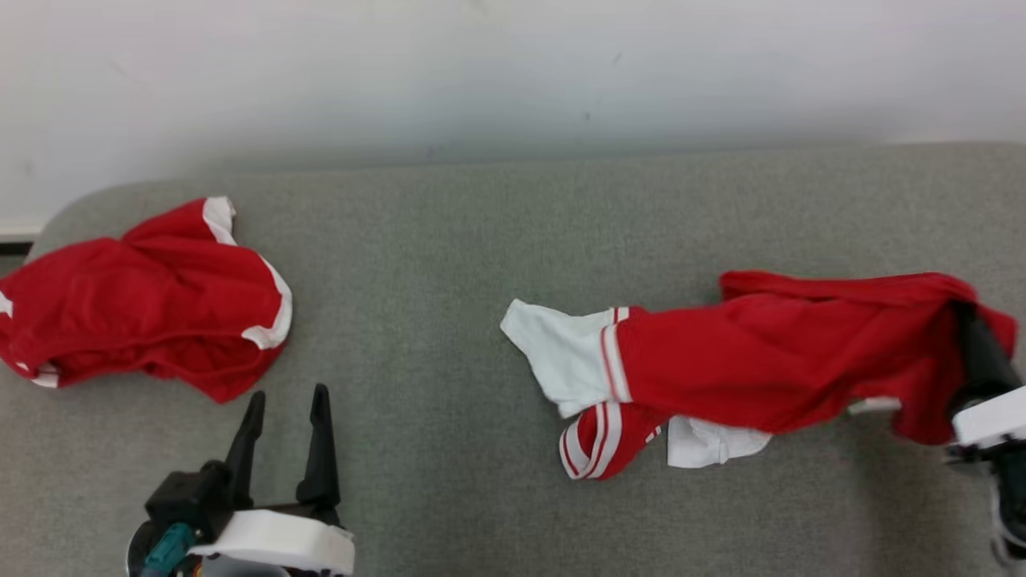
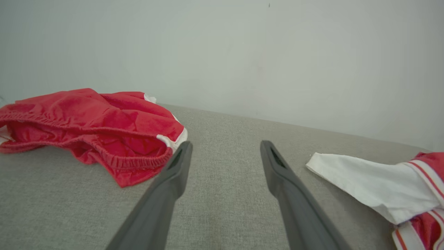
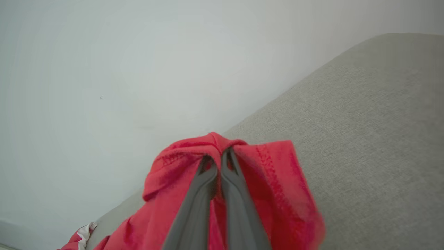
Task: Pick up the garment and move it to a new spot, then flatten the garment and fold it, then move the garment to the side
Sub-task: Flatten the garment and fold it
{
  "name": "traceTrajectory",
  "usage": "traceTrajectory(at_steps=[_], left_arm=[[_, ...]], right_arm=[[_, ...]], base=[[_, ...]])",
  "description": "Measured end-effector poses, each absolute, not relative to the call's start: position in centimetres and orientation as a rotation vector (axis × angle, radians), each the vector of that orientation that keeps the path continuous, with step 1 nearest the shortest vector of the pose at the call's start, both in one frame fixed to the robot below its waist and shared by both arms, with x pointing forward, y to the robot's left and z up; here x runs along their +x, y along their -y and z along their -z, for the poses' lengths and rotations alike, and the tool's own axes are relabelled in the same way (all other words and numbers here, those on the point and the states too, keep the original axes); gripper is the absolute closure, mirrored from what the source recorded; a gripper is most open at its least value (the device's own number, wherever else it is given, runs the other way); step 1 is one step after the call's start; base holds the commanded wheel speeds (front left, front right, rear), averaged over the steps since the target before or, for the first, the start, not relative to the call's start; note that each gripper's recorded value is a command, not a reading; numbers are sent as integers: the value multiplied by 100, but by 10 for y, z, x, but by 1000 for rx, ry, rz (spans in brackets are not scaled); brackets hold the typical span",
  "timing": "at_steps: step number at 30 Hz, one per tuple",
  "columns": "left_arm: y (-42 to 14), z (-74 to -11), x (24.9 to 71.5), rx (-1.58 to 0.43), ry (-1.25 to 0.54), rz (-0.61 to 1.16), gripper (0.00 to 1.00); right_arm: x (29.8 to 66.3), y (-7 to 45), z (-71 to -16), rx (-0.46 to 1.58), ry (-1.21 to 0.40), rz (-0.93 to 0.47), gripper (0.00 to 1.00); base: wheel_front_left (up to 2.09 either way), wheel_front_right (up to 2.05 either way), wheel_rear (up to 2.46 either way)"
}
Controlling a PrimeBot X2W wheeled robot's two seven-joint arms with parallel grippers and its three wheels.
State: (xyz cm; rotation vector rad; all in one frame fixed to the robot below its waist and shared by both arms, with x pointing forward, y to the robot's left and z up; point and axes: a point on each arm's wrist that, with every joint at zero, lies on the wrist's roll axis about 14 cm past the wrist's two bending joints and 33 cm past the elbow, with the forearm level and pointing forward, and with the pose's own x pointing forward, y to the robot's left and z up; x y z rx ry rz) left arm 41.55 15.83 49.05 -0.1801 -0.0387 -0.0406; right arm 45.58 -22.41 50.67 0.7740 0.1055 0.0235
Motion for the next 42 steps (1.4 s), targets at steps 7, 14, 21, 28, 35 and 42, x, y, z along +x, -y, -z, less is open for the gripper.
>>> traceTrajectory(at_steps=[7, 14, 21, 28, 35, 42], left_arm=[[-158, -468, 434, -166, -12, 46, 0], [-165, -458, 437, -154, -35, 31, 0], [-159, -477, 430, -166, 7, 46, 0], [-149, -497, 415, -189, 48, 67, 0], [-149, -506, 405, -205, 69, 65, 0], [-159, -509, 395, -209, 78, 34, 0]], right_arm=[[473, 292, -457, 744, -196, 182, 100], [476, 298, -420, 663, -304, 241, 0], [477, 293, -474, 496, -119, 169, 0], [458, 239, -523, 379, 19, -27, 0], [433, 171, -523, 275, 11, -229, 0], [406, 97, -499, 155, -101, -467, 0]], base=[[0, 0, 0], [0, 0, 0], [0, 0, 0], [0, 0, 0], [0, 0, 0], [0, 0, 0]])
